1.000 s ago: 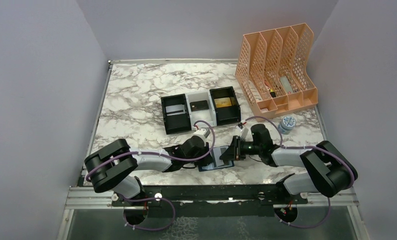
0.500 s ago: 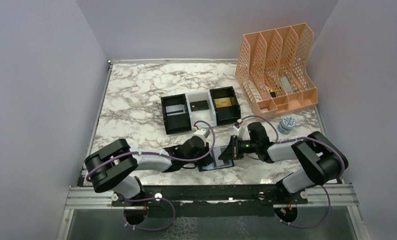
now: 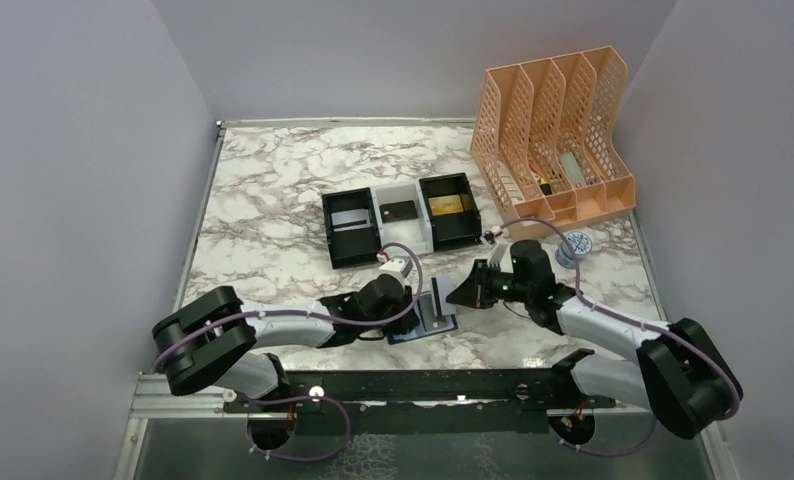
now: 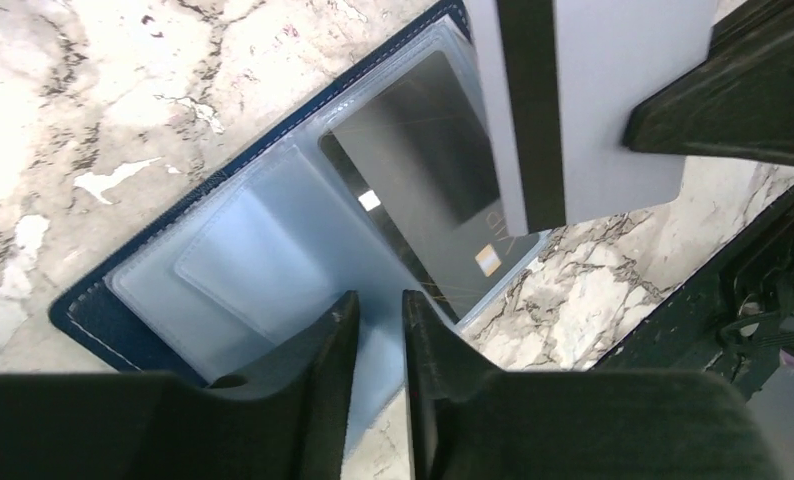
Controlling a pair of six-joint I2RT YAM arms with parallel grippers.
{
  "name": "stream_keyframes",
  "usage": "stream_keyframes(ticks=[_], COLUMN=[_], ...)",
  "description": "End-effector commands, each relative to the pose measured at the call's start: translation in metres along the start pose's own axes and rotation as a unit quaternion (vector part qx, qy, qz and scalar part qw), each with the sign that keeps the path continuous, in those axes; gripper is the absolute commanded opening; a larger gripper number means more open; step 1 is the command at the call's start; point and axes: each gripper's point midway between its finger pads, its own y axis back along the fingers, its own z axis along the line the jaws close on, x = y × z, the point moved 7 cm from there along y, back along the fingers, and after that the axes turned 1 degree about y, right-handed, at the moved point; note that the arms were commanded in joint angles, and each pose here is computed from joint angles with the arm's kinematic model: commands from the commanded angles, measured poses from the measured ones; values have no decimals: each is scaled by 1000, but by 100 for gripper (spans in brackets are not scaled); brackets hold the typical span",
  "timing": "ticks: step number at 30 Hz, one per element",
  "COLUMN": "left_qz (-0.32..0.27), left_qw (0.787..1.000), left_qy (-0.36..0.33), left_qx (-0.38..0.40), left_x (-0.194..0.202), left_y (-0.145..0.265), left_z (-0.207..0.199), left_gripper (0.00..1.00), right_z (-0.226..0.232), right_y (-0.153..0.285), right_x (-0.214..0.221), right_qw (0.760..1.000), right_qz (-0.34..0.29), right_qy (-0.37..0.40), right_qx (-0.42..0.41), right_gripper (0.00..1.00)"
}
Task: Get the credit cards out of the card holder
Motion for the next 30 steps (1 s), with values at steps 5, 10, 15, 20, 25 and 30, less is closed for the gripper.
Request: stream_keyframes(ticks=[5,10,15,20,25,30], left_qz=[-38,-69,-96,-141,-203,-258], left_qw=[998,994,988,970,936,907], left_qy=[-37,-57,-16,54,143,204], left_qx=[-28,-65,-124,-193,-249,-261], left_x=[-19,-40,-63,-91,-102,-96], left_y=[29,52,71,101,130,151], left_z=[2,8,41,84,112,117], left_gripper=[56,80,96,99,99,99], right_z=[18,35,46,64,91,108], right_y=[20,28,30,16,-13,-44], right_x=[-17,-29,-49,-69,-94,-119], right_qw=[991,977,964,937,899,861], right_qz=[-86,-133,-161,-182,-179,-178], right_qy=[99,151,207,298,399,475], right_qx=[-29,-68,-51,-13,15,28], right_gripper=[1,1,1,1,1,1])
